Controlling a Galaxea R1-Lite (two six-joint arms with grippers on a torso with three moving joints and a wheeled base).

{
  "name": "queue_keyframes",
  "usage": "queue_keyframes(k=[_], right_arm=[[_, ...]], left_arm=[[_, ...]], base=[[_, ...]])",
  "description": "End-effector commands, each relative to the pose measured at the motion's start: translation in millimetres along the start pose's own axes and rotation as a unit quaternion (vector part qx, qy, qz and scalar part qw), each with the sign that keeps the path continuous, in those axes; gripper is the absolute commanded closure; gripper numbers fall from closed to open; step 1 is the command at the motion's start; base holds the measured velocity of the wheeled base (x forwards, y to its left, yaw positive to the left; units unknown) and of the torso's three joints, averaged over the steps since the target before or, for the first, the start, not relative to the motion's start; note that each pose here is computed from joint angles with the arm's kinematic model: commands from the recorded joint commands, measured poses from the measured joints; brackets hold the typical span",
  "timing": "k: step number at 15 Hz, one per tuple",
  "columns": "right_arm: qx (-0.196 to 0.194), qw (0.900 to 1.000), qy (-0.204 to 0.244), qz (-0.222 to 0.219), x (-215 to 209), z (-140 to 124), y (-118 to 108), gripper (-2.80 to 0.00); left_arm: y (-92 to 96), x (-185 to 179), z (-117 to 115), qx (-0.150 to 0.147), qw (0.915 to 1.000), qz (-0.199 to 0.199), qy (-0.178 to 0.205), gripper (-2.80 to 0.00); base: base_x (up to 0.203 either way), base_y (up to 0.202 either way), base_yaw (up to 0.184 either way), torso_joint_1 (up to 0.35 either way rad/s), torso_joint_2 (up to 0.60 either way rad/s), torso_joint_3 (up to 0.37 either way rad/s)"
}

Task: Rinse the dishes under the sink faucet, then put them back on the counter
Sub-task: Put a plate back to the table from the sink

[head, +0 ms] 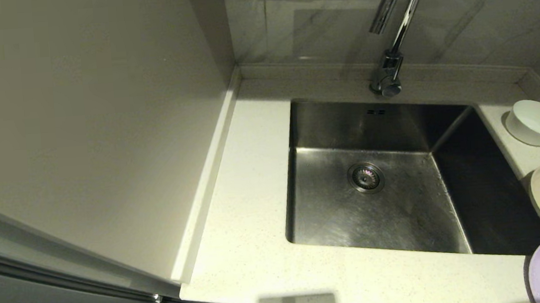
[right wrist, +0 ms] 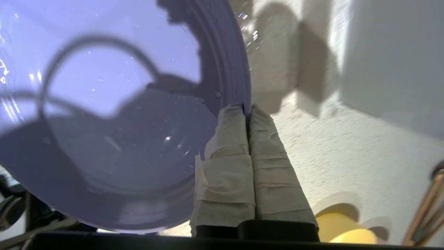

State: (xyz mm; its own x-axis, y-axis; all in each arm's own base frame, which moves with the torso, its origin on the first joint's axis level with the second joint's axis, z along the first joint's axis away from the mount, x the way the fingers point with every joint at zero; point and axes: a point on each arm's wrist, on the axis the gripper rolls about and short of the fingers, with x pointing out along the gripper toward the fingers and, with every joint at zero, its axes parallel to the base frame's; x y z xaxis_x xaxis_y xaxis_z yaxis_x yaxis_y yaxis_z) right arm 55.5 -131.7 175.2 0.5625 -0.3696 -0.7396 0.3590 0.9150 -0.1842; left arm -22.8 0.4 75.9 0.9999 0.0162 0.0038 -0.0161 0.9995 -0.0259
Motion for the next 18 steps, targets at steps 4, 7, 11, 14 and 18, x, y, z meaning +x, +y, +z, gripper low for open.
queue_keyframes(k=[4, 7, 11, 14, 18], right_arm=[[0.007, 1.0, 0.023, 0.006, 8, -4, -1, 0.0], [0.003, 0.999, 0.032, 0.01, 11, -6, -2, 0.0], [-0.021, 0.998, 0.046, 0.026, 20, -8, -5, 0.0], [-0.027, 0.998, 0.05, 0.034, 32, -8, -12, 0.0], [-0.048, 0.997, 0.037, 0.041, 57, 0, -23, 0.0]], left_arm=[[0.0, 0, 0, 0.001, 1.0, 0.0, -0.002, 0.0], [0.0, 0, 0, 0.0, 1.0, 0.0, -0.002, 0.0], [0.0, 0, 0, 0.0, 1.0, 0.0, -0.002, 0.0], [0.0, 0, 0, 0.0, 1.0, 0.0, -0.002, 0.0], [0.0, 0, 0, 0.0, 1.0, 0.0, -0.002, 0.0]], base=[[0.0, 0.0, 0.0, 0.0, 0.0, 0.0], [0.0, 0.0, 0.0, 0.0, 0.0, 0.0], [0.0, 0.0, 0.0, 0.0, 0.0, 0.0], [0.0, 0.0, 0.0, 0.0, 0.0, 0.0], [0.0, 0.0, 0.0, 0.0, 0.0, 0.0]])
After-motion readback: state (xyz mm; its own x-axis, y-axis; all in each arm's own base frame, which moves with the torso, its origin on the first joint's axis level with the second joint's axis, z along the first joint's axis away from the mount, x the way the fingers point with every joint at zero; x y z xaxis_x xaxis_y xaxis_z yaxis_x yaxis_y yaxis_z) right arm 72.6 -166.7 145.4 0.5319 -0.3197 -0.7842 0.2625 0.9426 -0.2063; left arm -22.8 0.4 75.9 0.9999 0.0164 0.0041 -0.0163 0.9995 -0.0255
